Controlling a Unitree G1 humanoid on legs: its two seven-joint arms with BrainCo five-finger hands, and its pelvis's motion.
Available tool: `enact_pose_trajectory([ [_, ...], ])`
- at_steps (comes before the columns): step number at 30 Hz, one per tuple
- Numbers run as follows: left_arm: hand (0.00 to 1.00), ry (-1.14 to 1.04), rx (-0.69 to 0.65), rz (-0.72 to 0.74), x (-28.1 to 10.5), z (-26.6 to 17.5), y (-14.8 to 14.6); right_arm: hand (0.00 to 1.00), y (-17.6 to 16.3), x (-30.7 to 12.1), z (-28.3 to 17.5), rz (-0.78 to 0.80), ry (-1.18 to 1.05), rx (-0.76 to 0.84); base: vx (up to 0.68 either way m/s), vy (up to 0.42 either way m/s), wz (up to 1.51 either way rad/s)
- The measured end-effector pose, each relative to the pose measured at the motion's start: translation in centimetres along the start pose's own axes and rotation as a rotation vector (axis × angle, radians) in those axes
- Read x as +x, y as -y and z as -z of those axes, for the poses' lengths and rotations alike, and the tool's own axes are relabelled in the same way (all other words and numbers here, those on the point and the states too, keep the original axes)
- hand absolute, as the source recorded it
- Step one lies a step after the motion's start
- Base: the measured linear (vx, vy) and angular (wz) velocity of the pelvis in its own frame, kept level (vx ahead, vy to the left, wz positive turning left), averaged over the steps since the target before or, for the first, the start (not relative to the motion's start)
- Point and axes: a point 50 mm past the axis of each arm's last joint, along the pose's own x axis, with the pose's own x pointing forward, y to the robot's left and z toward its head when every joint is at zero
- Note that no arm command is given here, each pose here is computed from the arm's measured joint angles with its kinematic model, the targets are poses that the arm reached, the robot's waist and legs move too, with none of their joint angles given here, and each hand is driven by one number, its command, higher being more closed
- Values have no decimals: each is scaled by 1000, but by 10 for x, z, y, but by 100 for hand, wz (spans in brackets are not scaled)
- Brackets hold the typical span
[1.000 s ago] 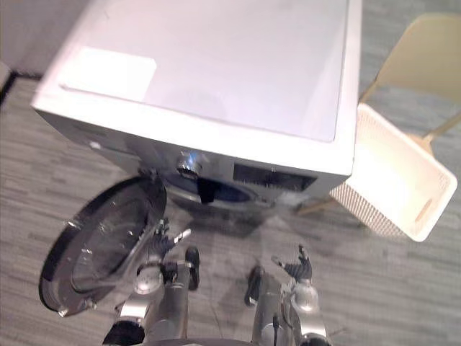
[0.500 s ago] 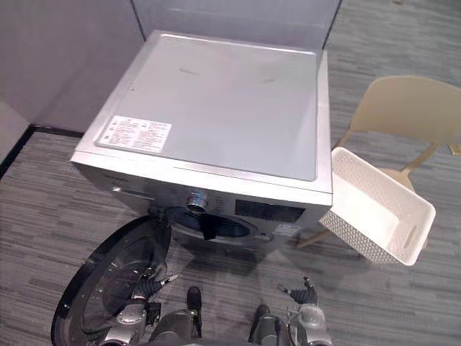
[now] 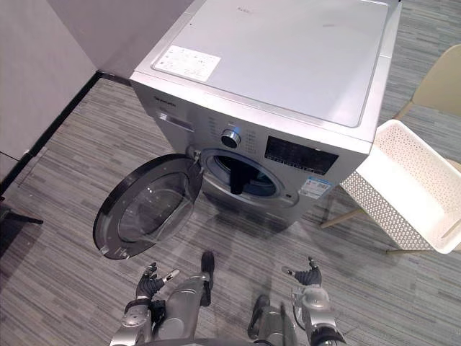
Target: Pick up the laundry basket with both hands and put the clothes into the washing machine.
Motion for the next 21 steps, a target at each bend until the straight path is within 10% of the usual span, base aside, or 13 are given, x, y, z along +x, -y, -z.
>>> enact_pose_trajectory([
  [13,0,443,47,80,-10,-97,8,0,7,-12,38,32,-131,31,-55,179,14],
  [21,0,804,-199,-256,-27,-182,-83,0,8,-11,40,29,-138,35,27,8,-2],
])
